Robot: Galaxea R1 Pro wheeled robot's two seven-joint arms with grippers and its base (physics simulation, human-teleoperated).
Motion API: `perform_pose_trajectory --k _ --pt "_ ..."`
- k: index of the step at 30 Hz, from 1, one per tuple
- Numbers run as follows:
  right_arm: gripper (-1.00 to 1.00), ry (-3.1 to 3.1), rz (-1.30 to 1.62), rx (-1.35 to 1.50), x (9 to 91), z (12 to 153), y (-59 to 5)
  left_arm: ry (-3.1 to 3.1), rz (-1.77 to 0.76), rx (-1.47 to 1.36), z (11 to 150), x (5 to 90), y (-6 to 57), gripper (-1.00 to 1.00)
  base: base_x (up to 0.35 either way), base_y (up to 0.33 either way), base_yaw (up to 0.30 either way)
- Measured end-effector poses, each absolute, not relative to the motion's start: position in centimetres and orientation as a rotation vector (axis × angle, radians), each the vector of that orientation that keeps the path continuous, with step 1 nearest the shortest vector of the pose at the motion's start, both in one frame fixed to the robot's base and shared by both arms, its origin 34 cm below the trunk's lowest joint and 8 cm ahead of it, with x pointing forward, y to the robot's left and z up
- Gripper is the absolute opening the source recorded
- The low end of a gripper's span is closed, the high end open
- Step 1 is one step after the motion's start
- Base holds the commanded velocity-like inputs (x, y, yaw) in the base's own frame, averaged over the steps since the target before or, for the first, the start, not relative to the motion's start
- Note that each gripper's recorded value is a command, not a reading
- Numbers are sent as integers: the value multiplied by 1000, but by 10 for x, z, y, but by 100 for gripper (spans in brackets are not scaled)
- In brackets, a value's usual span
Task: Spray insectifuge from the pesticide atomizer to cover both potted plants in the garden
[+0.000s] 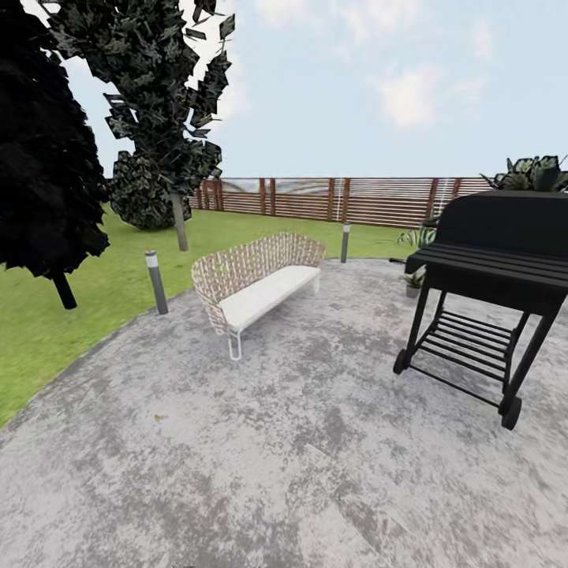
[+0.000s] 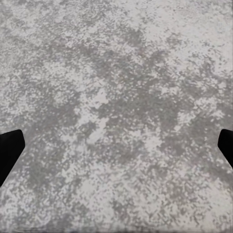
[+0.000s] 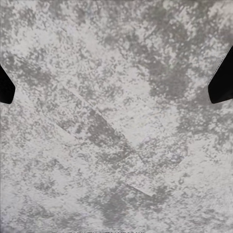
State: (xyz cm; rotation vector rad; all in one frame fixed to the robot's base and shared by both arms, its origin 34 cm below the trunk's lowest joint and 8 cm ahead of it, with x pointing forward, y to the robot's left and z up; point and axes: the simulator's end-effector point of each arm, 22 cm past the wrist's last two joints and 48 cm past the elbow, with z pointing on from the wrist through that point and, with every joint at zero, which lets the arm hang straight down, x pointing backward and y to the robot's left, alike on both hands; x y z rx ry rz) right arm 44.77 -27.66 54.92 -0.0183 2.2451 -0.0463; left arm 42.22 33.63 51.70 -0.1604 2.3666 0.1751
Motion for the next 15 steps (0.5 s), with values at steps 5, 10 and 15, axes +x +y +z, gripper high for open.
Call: perform_pose_trajectory --k 5,10,15 --pt "100 2246 -49 -20 448 549 -278 2369 177 -159 516 421 337 100 0 0 280" --pt "100 2246 -52 -19 448 549 -280 2372 177 -157 516 421 337 100 0 0 279" --pt "100 2248 -55 -19 447 540 -281 2377 175 -157 506 419 336 100 0 0 276"
